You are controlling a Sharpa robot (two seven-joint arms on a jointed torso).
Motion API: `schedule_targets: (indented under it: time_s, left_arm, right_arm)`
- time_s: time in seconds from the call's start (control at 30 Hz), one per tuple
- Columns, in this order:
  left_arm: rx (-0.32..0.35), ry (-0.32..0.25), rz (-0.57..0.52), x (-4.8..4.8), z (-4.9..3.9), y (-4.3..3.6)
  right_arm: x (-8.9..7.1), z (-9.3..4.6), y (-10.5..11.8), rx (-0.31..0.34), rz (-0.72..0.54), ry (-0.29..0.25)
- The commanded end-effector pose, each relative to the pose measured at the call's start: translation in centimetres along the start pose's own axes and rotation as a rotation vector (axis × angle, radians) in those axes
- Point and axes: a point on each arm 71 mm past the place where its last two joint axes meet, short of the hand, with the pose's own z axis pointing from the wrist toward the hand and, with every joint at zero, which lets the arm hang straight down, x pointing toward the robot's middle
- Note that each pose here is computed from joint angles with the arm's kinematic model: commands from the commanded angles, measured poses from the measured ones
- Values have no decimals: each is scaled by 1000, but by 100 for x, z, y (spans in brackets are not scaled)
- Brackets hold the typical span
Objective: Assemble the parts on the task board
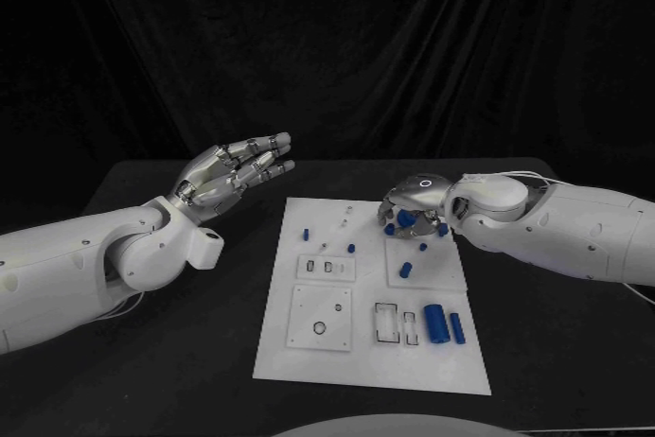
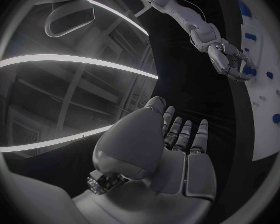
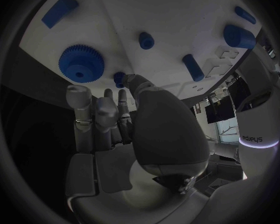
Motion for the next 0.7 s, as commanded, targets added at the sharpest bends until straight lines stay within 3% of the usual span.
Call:
schedule_targets:
  time_s: [0.03, 0.7]
  left_arm:
    - [80, 13, -14, 19, 10, -54]
    - [78, 9, -11, 19, 12, -49]
  right_arm:
    - [21, 6, 5, -2, -6, 9]
    - [50, 43, 6, -18, -6, 28]
